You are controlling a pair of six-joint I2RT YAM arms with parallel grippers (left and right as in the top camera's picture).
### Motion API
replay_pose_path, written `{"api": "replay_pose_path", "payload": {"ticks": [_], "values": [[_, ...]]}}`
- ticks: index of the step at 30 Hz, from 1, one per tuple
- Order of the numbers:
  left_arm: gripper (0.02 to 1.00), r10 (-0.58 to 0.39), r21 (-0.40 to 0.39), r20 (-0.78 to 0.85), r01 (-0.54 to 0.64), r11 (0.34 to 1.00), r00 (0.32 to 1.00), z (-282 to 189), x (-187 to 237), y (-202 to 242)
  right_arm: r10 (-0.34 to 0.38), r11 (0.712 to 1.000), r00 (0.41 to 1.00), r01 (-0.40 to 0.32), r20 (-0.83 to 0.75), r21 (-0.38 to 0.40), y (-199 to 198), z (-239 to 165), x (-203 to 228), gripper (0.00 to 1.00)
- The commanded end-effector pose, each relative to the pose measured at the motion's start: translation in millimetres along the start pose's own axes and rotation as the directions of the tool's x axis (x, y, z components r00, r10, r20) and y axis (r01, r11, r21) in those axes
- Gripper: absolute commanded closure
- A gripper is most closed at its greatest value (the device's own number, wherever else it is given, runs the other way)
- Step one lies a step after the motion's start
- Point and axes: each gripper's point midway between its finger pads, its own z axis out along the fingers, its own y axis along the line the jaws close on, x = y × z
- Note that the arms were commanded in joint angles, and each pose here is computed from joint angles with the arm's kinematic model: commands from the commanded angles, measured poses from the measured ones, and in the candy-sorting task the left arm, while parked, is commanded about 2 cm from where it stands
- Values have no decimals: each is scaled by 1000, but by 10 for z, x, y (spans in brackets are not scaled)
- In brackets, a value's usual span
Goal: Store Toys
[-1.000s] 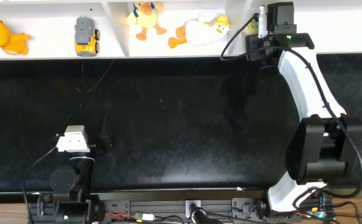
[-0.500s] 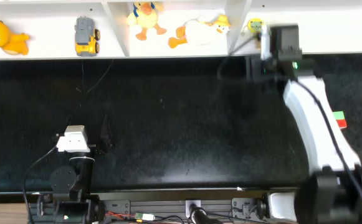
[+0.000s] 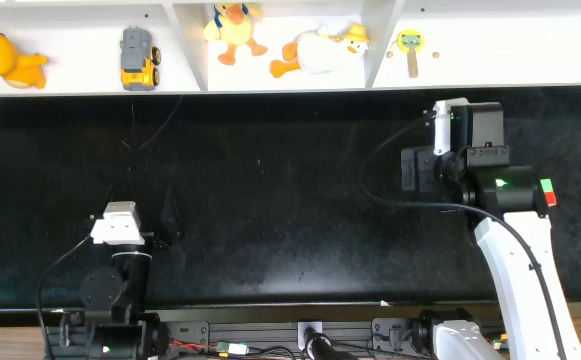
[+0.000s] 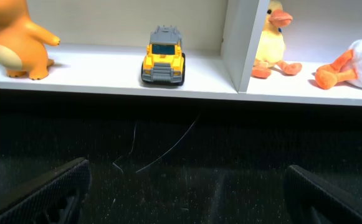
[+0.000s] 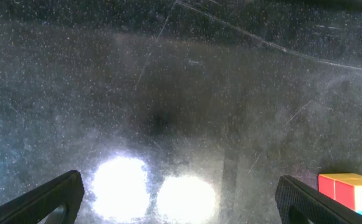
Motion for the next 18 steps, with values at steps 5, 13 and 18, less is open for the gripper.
{"api": "replay_pose_path", "payload": {"ticks": [5,13,18], "values": [[20,-10,15,5,10,1000,1000,-5,-7,-29,8,1000,998,-6,59,-19,38,-12,-141,5],[20,-10,15,5,10,1000,1000,-5,-7,-29,19,999,1000,-18,15,-47,-202,-10,14,5],[20,-10,15,5,10,1000,1000,-5,-7,-29,-56,993,998,59,27,-104,-630,-128,264,3]]}}
